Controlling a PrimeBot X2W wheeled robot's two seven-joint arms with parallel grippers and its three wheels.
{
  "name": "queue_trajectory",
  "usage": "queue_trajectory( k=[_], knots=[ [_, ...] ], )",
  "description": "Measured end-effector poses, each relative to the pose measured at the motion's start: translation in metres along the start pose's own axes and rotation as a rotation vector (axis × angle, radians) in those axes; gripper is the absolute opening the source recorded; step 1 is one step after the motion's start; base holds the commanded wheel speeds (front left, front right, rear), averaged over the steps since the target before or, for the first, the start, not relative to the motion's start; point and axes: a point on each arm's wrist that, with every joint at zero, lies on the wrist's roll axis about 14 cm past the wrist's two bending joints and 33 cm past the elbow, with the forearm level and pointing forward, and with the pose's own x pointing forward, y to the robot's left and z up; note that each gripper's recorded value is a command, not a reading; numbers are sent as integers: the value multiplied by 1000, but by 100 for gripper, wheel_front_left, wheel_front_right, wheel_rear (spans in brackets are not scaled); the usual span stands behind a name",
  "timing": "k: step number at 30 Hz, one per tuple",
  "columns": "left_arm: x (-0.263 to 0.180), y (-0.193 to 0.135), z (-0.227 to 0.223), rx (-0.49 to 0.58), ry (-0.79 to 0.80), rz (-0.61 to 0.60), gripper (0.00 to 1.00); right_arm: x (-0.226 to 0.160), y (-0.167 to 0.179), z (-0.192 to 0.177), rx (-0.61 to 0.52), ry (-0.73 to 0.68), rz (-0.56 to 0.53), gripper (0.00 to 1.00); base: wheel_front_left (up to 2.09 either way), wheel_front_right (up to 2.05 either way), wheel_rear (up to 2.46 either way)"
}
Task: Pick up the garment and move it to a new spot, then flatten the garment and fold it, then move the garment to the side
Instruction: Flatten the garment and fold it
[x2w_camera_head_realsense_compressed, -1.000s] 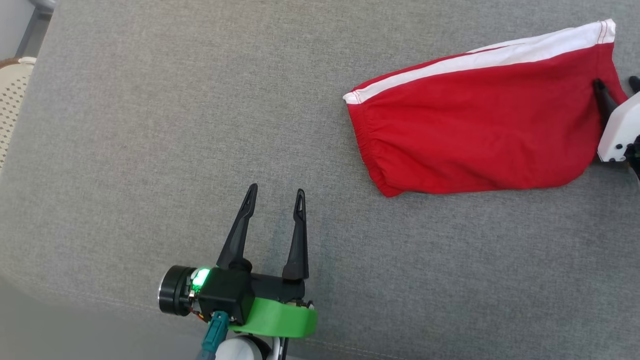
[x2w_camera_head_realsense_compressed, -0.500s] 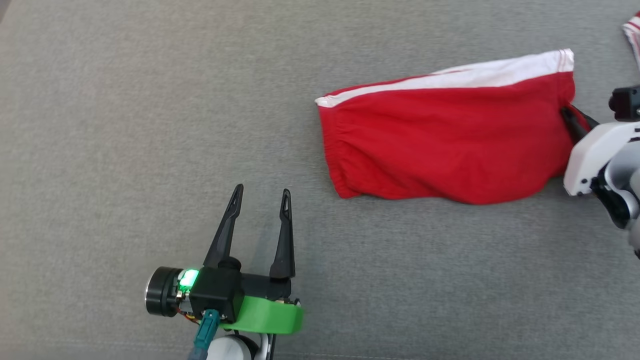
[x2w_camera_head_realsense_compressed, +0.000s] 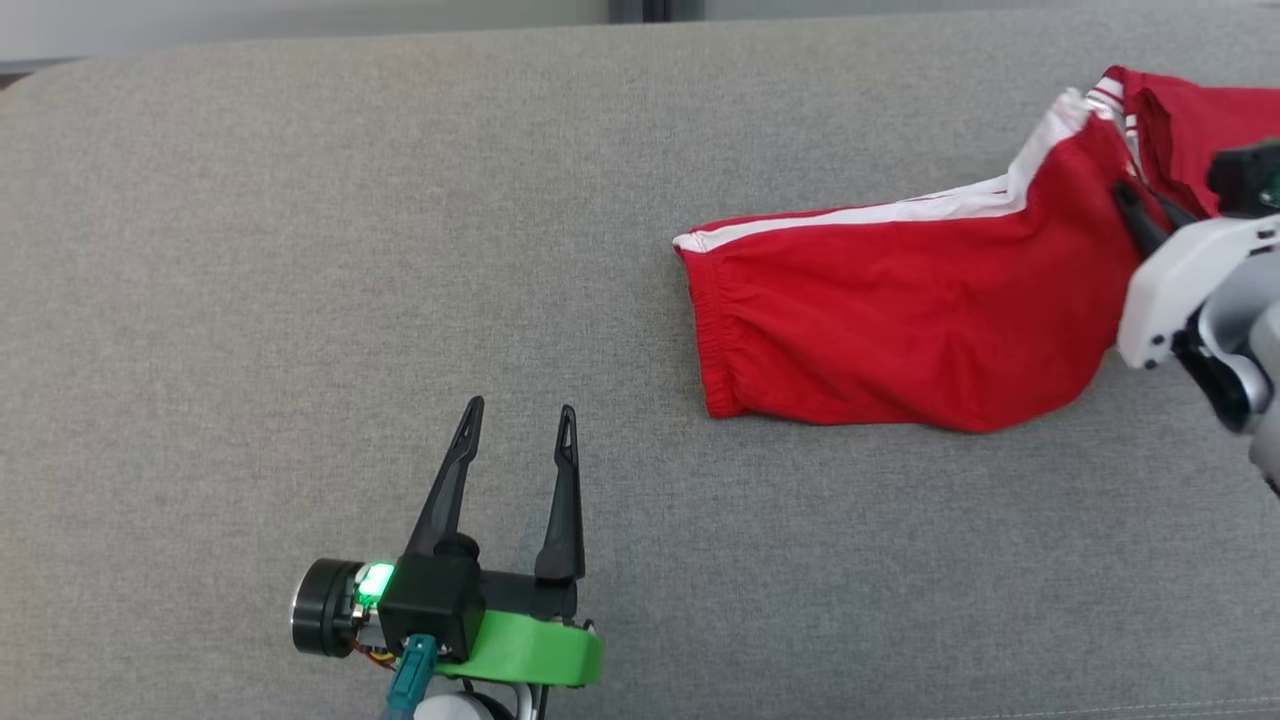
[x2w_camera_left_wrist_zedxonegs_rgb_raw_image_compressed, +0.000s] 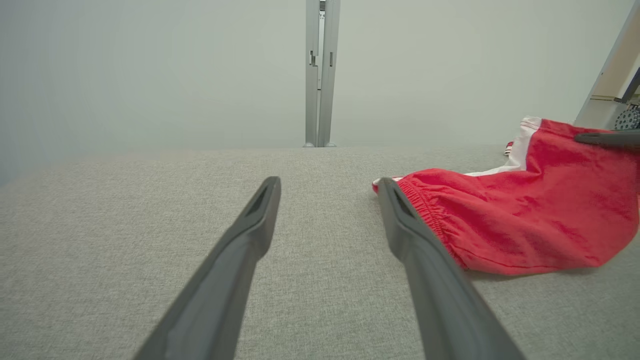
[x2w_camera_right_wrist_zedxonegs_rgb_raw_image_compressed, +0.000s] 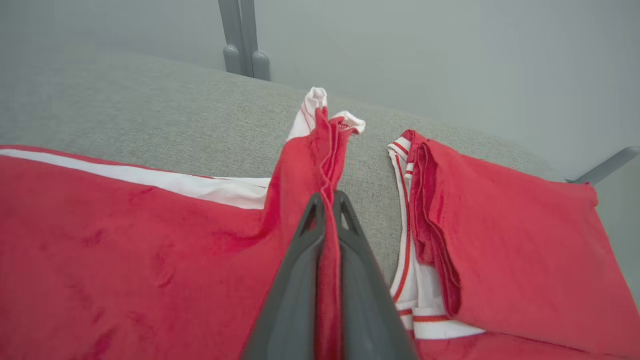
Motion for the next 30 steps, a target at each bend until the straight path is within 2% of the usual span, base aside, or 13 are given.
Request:
queue_trajectory(
  k=[9,12,19,20,28,29,30],
  knots=[
    [-14,-1,14,-2,-32,5,100,1,67,45,16,-94,133,0,0,0,0],
    [-20,2,16,0,-35,20,100,4,99,53,17,-121,196,0,0,0,0],
    [-28,8,20,0,-42,41,100,3,171,59,46,-152,333,0,0,0,0],
    [-30,10,21,1,-44,49,100,1,193,58,50,-150,376,0,0,0,0],
    [-34,15,22,4,-45,67,100,-6,242,50,59,-124,470,0,0,0,0],
    [-34,15,22,3,-44,68,100,-7,245,49,63,-120,475,18,0,0,0],
    [-34,15,21,1,-43,69,100,-7,250,49,71,-119,485,26,0,0,0]
  ],
)
